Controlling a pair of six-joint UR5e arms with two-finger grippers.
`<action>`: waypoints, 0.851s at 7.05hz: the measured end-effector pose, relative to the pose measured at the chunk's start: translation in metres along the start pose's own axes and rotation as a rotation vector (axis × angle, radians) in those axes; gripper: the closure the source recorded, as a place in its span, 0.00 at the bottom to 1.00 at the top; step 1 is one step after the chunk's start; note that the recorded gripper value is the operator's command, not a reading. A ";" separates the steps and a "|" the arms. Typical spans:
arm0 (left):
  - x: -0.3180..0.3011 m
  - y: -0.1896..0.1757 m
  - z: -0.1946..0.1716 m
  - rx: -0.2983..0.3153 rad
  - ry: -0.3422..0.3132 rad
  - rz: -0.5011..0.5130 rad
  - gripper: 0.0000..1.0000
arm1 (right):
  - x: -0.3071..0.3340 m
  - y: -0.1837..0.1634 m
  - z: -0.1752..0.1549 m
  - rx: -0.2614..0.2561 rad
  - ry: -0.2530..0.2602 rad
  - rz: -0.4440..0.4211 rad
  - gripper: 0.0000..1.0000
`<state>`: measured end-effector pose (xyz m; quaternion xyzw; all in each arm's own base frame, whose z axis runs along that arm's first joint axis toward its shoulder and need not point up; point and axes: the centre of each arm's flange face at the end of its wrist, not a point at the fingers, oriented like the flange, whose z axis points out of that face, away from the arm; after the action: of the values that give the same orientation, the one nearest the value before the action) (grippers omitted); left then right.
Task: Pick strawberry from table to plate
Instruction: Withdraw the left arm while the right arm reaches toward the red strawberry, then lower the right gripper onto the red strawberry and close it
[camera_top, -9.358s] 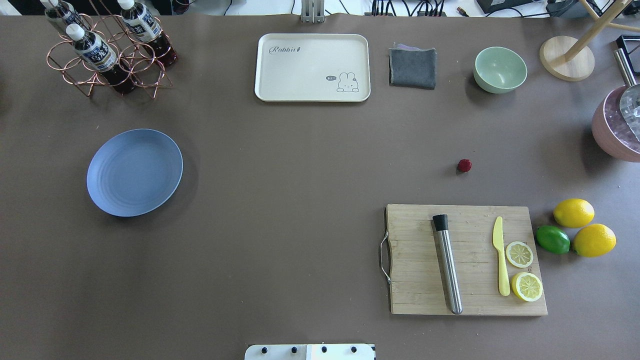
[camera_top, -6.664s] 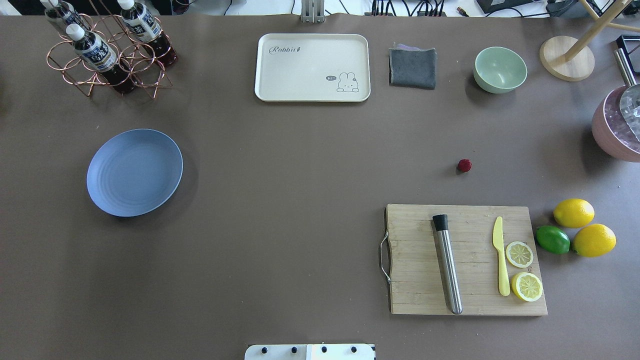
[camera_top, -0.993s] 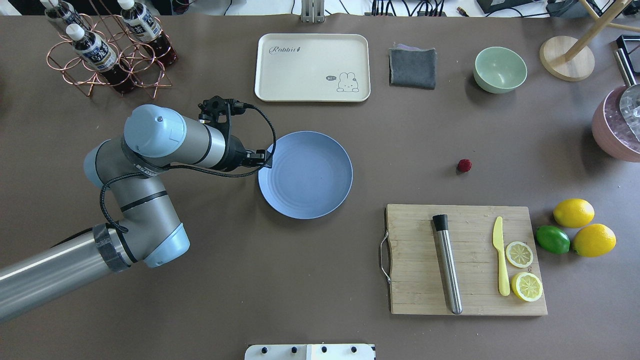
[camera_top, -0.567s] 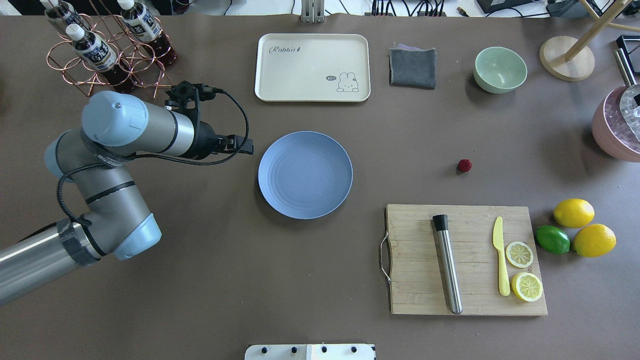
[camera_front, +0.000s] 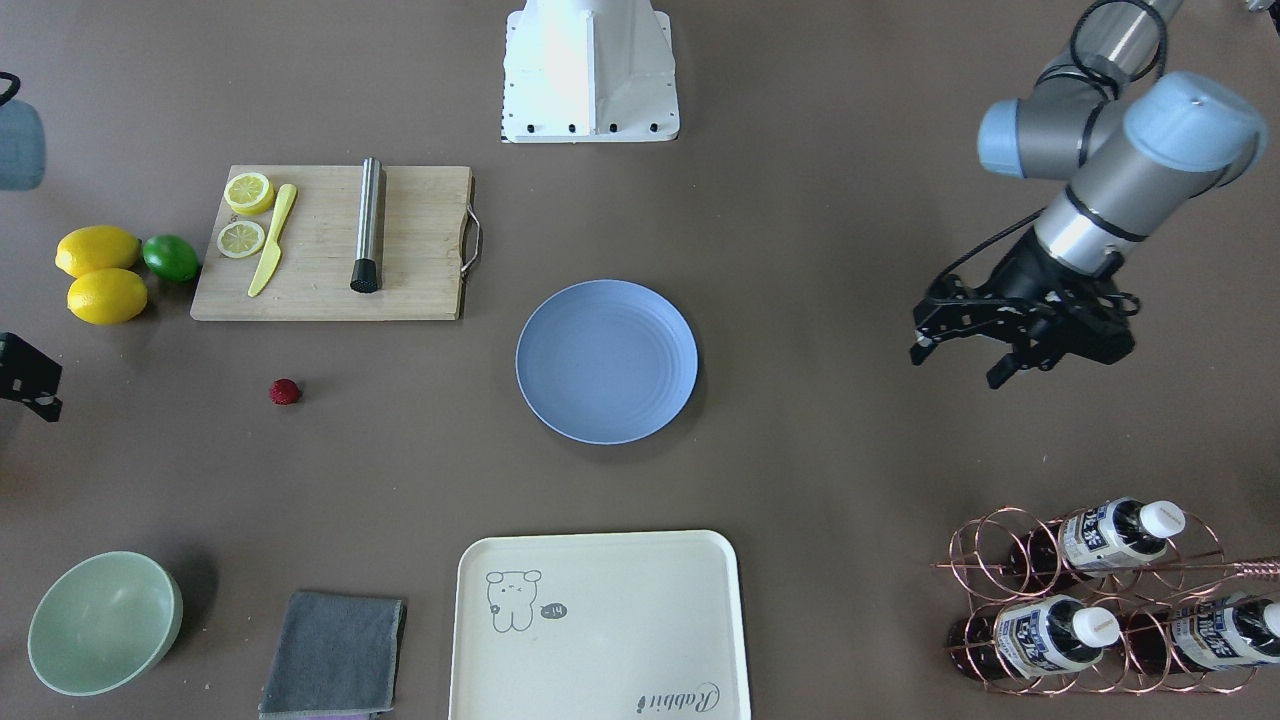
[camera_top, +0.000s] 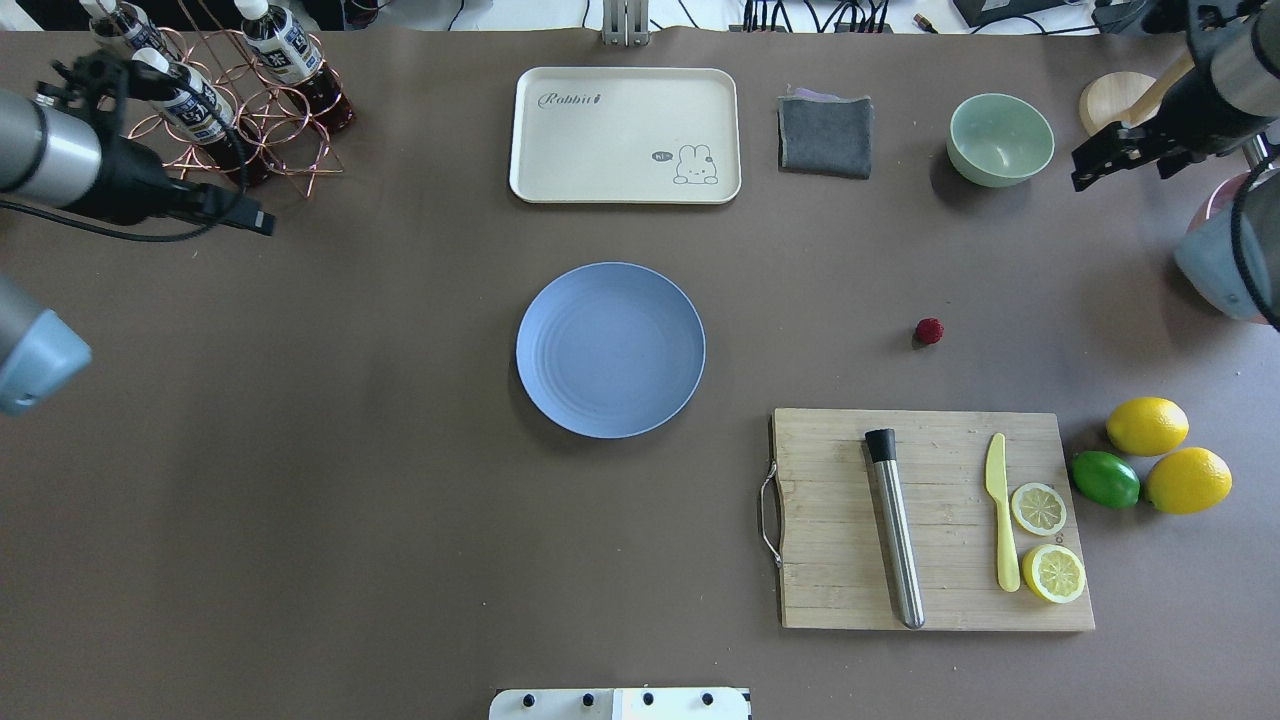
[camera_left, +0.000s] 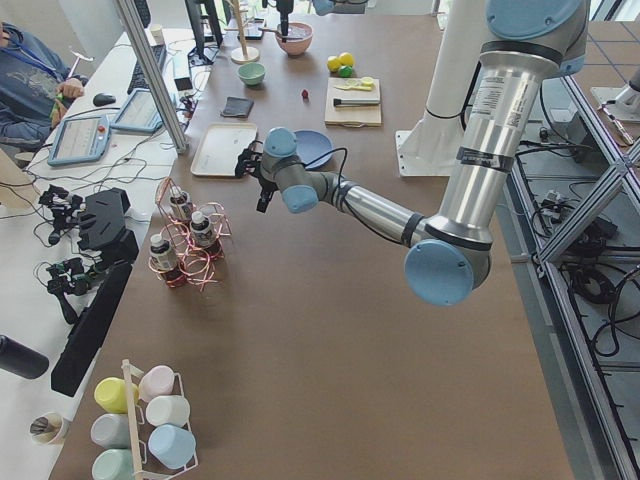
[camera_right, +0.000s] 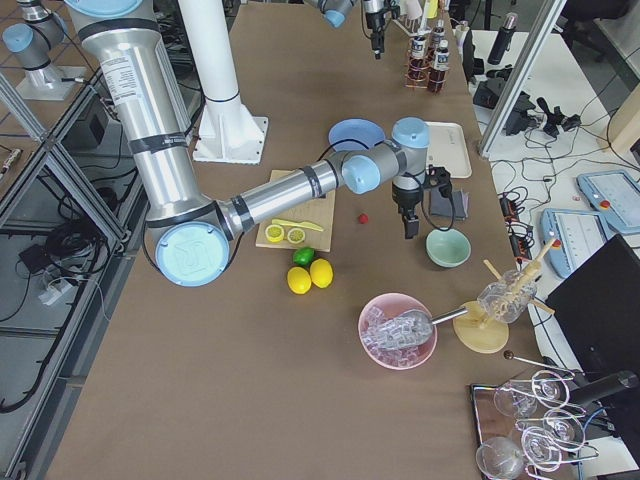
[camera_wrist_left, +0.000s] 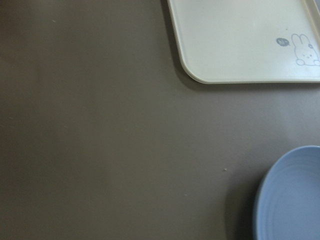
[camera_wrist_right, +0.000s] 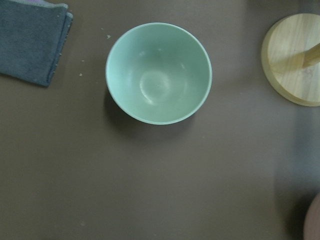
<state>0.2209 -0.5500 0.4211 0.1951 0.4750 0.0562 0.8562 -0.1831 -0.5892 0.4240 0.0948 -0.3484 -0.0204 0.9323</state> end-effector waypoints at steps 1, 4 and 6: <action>-0.057 -0.005 -0.039 -0.018 -0.033 0.063 0.02 | -0.038 0.002 0.009 0.003 0.002 0.033 0.00; -0.176 -0.016 -0.141 -0.118 -0.110 0.165 0.02 | -0.103 0.024 0.044 0.044 -0.037 0.078 0.01; -0.236 0.011 -0.186 -0.176 -0.129 0.117 0.02 | -0.128 0.043 0.070 0.045 -0.033 0.083 0.01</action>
<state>-0.0620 -0.5541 0.5244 0.1497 0.4001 0.1348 0.8940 -0.3266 -0.5455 0.4012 0.1010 -0.3678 0.0248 0.9241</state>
